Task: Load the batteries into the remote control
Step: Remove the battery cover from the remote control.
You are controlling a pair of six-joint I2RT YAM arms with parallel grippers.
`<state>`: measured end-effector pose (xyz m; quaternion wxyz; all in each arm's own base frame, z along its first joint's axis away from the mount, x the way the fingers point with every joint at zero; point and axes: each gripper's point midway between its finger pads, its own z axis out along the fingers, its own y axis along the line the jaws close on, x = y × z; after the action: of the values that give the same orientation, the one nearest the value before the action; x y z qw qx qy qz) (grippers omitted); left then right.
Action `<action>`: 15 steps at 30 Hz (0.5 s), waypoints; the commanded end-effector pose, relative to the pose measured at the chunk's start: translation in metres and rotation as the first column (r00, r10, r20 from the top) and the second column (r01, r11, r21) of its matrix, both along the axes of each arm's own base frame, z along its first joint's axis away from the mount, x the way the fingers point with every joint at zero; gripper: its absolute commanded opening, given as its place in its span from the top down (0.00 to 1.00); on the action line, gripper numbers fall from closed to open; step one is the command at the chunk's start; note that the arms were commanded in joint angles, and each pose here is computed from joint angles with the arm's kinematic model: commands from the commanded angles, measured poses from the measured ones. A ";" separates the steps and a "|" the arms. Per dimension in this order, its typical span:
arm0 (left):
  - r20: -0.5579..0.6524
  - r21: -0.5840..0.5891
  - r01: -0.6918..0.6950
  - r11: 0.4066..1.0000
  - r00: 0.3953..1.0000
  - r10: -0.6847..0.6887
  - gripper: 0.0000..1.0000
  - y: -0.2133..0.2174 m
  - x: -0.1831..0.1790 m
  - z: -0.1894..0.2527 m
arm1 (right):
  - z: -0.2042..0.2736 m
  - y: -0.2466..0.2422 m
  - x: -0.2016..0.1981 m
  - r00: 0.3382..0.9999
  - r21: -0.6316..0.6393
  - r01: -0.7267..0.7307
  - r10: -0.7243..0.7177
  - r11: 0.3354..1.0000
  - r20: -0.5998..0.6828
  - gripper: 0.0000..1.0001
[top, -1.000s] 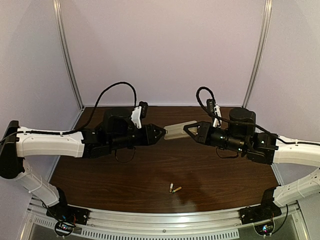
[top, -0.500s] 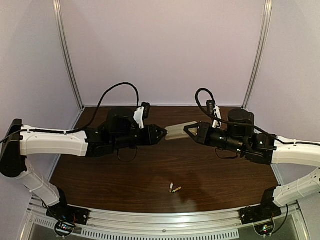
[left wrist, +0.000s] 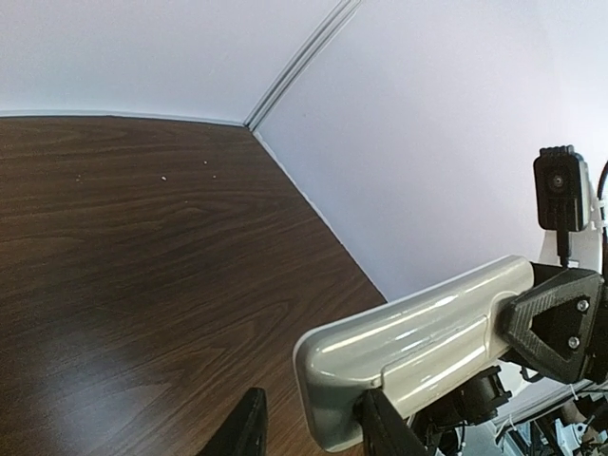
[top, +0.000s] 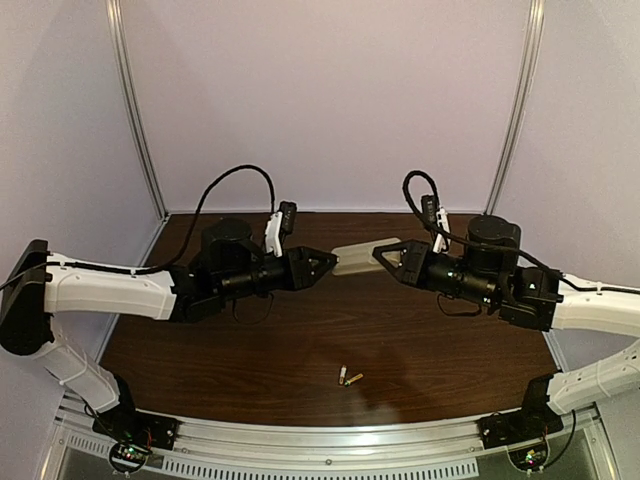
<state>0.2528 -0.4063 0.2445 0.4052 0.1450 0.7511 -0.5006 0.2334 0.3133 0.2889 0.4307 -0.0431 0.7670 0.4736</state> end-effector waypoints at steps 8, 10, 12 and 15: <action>0.185 -0.180 0.303 0.936 0.945 -0.270 0.57 -0.012 -0.064 0.061 | 0.017 -0.003 -0.006 0.999 0.052 -0.022 0.020 0.998 0.041 1.00; 0.183 -0.183 0.286 0.941 0.950 -0.253 0.54 -0.010 -0.062 0.060 | 0.014 -0.006 -0.003 0.999 0.029 0.002 -0.003 1.000 0.040 1.00; 0.167 -0.182 0.244 0.953 0.962 -0.214 0.51 -0.005 -0.055 0.058 | 0.011 -0.009 0.000 0.999 0.009 0.020 -0.020 1.000 0.040 1.00; 0.142 -0.177 0.177 0.968 0.978 -0.153 0.45 0.005 -0.044 0.051 | 0.004 -0.010 0.005 0.998 -0.033 0.045 -0.044 0.998 0.039 1.00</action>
<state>0.2177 -0.4098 0.2673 0.3967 0.1991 0.6961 -0.5643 0.2281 0.3085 0.3084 0.4448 -0.0457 0.7459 0.4937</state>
